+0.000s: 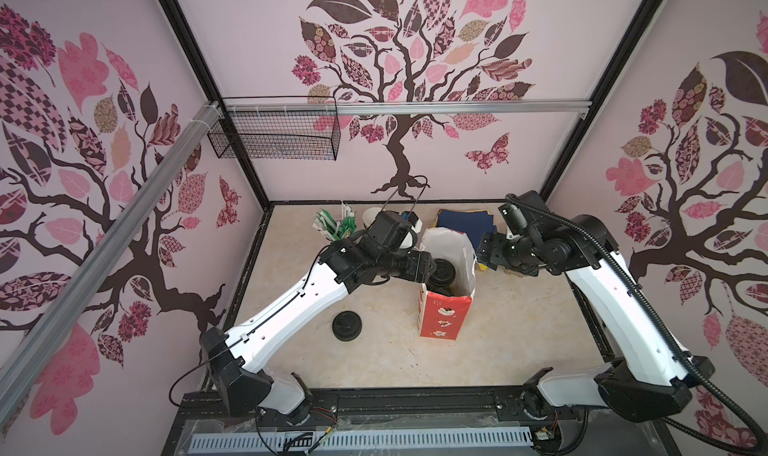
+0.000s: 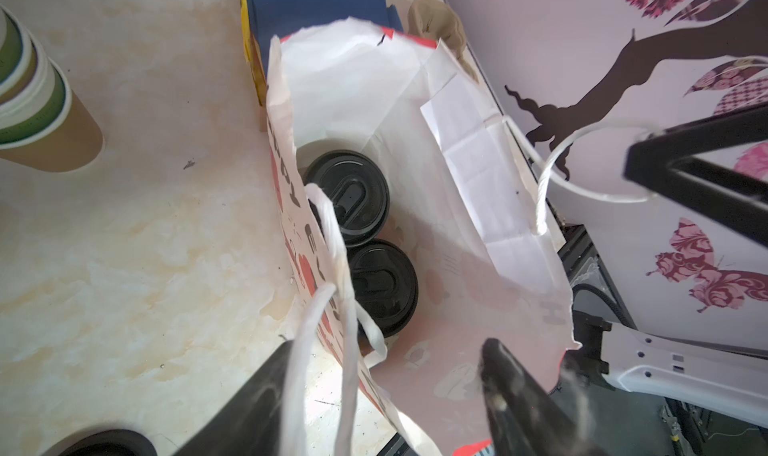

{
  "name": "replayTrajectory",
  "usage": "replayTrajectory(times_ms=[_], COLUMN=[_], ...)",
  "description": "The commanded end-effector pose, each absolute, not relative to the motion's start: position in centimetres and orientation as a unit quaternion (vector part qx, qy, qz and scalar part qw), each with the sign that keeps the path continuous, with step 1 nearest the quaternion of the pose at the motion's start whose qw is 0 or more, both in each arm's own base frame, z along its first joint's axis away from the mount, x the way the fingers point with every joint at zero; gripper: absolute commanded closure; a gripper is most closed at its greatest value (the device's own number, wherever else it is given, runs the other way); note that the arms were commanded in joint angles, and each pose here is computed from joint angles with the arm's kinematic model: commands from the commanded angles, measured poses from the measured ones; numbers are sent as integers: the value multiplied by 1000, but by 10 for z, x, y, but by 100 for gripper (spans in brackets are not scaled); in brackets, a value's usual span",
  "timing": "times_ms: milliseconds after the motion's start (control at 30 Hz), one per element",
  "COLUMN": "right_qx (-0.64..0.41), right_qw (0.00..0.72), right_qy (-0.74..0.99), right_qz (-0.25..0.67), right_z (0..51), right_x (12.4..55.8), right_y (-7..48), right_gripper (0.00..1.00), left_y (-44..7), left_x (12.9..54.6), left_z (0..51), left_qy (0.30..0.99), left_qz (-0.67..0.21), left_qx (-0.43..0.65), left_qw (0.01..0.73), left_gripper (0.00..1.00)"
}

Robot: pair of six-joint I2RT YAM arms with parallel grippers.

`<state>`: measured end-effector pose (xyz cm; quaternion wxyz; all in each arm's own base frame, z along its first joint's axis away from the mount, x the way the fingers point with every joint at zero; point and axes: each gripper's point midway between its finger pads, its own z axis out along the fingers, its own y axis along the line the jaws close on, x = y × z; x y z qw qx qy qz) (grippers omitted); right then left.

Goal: Pack the takeout coffee
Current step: 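Move the left gripper over the pink straw cup while the right gripper draws back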

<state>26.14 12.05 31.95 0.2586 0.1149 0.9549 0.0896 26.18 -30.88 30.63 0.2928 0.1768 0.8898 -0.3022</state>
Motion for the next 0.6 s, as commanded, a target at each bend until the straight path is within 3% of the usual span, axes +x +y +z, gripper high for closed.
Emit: replayTrajectory(times_ms=[0, 100, 333, 567], right_qx=[133, 133, 146, 164], right_qw=[233, 239, 281, 310], right_qy=[960, 959, 947, 936], right_qz=[77, 69, 59, 37], right_z=[314, 318, 338, 351], right_x=[254, 256, 261, 276], right_y=[116, 113, 102, 89], right_gripper=[11, 11, 11, 11], left_y=[-306, -298, -256, -195], left_x=[258, 253, 247, 286], left_z=[319, 327, 354, 370], left_qy=[878, 875, 875, 894], left_qz=[-338, -348, -340, -277], left_qx=[160, 155, 117, 20], left_qw=[297, 299, 324, 352], left_gripper=[11, 3, 3, 5])
